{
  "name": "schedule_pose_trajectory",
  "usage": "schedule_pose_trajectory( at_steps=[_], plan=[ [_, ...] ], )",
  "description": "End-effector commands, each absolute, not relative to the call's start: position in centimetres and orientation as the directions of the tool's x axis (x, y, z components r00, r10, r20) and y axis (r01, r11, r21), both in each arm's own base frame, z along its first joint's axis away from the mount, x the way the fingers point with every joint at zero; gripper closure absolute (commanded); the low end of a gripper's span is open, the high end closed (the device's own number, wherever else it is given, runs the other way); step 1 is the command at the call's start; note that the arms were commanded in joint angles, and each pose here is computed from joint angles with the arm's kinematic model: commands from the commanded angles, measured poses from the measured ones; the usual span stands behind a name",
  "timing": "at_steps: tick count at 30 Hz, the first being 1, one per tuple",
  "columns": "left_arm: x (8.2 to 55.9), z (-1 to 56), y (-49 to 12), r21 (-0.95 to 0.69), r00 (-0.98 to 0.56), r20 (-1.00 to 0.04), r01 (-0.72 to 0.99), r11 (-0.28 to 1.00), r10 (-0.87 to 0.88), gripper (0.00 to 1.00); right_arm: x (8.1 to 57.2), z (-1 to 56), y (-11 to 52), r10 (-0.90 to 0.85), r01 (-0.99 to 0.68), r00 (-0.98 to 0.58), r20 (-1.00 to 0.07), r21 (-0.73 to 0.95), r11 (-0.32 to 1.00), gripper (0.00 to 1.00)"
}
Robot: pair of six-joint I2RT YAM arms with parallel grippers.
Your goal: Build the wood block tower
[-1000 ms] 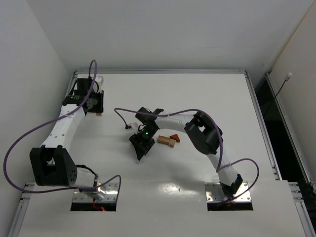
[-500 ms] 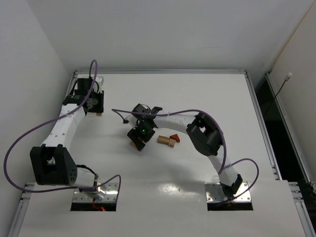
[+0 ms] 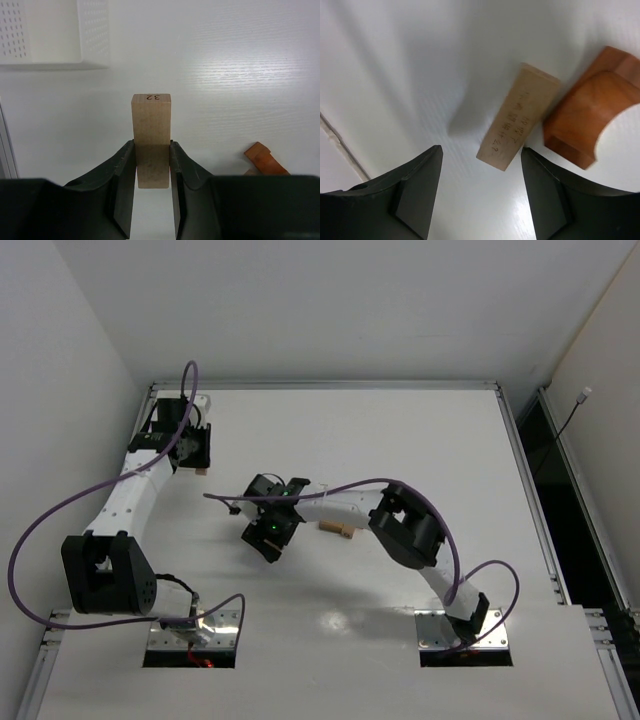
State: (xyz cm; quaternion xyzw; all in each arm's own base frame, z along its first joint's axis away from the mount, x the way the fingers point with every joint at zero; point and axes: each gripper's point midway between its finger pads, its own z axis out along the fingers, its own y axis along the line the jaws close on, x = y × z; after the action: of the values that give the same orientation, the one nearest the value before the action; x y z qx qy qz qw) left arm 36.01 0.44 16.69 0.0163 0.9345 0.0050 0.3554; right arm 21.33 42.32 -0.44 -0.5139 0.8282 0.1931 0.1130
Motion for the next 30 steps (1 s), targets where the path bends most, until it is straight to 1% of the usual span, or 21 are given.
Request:
schedule_pose_trajectory(
  at_steps=[1, 3, 4, 7, 8, 9, 12, 13, 14, 15, 19, 20, 21, 23, 24, 25, 26, 29, 30],
  plan=[
    [37.2, 18.4, 0.7, 0.022, -0.704, -0.71, 0.015, 1.0, 0.027, 1.0, 22.8, 0.1, 44.1, -0.778, -0.89, -0.444, -0.445, 0.121, 0.439, 0.39],
    [37.2, 18.4, 0.7, 0.022, -0.704, -0.71, 0.015, 1.0, 0.027, 1.0, 23.8, -0.7, 43.3, -0.772, -0.871, -0.464, -0.434, 0.063, 0.488, 0.4],
    [37.2, 18.4, 0.9, 0.03, -0.704, -0.71, 0.008, 1.0, 0.027, 1.0, 24.1, -1.3, 43.0, -0.776, -0.867, -0.466, -0.424, 0.042, 0.497, 0.43],
    [37.2, 18.4, 0.9, 0.03, -0.704, -0.71, 0.008, 1.0, 0.027, 1.0, 25.8, -1.3, 42.7, -0.76, -0.84, -0.467, -0.452, -0.041, 0.541, 0.48],
    [37.2, 18.4, 1.1, 0.036, -0.704, -0.709, 0.001, 0.999, 0.027, 1.0, 26.0, -2.2, 42.2, -0.765, -0.834, -0.47, -0.44, -0.062, 0.549, 0.53],
    [37.2, 18.4, 1.1, 0.036, -0.704, -0.709, 0.001, 0.999, 0.027, 1.0, 26.4, -2.9, 41.5, -0.77, -0.823, -0.473, -0.429, -0.096, 0.559, 0.56],
    [37.4, 18.5, 1.3, 0.044, -0.698, -0.716, -0.007, 0.999, 0.027, 1.0, 26.8, -4.0, 40.8, -0.785, -0.818, -0.468, -0.405, -0.138, 0.559, 0.82],
    [37.4, 18.2, 1.3, 0.044, -0.704, -0.709, -0.007, 0.999, 0.027, 1.0, 26.7, -4.1, 40.5, -0.795, -0.823, -0.463, -0.391, -0.143, 0.55, 0.97],
    [37.7, 18.3, 1.3, 0.044, -0.697, -0.717, -0.007, 0.999, 0.027, 1.0, 26.7, -4.1, 40.5, -0.795, -0.823, -0.463, -0.391, -0.143, 0.55, 1.0],
    [37.7, 18.3, 1.5, 0.05, -0.697, -0.716, -0.014, 0.999, 0.027, 1.0, 26.1, -4.6, 39.9, -0.804, -0.828, -0.468, -0.367, -0.136, 0.544, 1.0],
    [37.8, 18.5, 1.4, 0.034, -0.69, -0.724, -0.03, 0.999, 0.004, 1.0, 24.7, -1.7, 39.4, -0.79, -0.852, -0.449, -0.418, -0.065, 0.519, 1.0],
    [38.1, 18.6, 1.1, 0.023, -0.682, -0.731, -0.019, 1.0, 0.004, 1.0, 24.6, -0.1, 40.0, -0.778, -0.867, -0.42, -0.468, -0.048, 0.497, 1.0],
    [38.1, 18.6, 0.7, 0.001, -0.682, -0.732, -0.013, 1.0, -0.008, 1.0, 23.6, 3.3, 40.0, -0.745, -0.878, -0.4, -0.534, -0.009, 0.478, 1.0],
    [38.3, 19.0, 0.5, -0.005, -0.675, -0.738, -0.006, 1.0, -0.008, 1.0, 23.2, 7.5, 40.5, -0.687, -0.904, -0.341, -0.641, 0.022, 0.428, 1.0],
    [38.3, 19.0, 0.5, -0.012, -0.675, -0.738, -0.012, 1.0, -0.017, 1.0, 23.5, 9.4, 40.0, -0.659, -0.902, -0.323, -0.68, 0.011, 0.431, 1.0],
    [38.4, 19.4, -0.5, -0.031, -0.668, -0.744, 0.021, 0.999, -0.009, 1.0, 23.4, 12.4, 38.9, -0.617, -0.902, -0.292, -0.731, -0.005, 0.433, 1.0],
    [38.5, 19.0, -0.7, -0.042, -0.676, -0.737, 0.033, 0.999, -0.009, 1.0, 23.9, 13.7, 38.2, -0.602, -0.896, -0.277, -0.749, -0.023, 0.442, 1.0],
    [39.2, 19.0, -4.2, -0.09, -0.689, -0.724, 0.127, 0.988, 0.022, 1.0, 28.6, 16.0, 33.6, -0.555, -0.788, -0.321, -0.767, -0.108, 0.606, 1.0],
    [39.5, 17.8, -5.7, -0.103, -0.712, -0.7, 0.165, 0.981, 0.047, 1.0, 30.0, 16.3, 32.0, -0.548, -0.747, -0.341, -0.764, -0.133, 0.651, 1.0]
  ],
)
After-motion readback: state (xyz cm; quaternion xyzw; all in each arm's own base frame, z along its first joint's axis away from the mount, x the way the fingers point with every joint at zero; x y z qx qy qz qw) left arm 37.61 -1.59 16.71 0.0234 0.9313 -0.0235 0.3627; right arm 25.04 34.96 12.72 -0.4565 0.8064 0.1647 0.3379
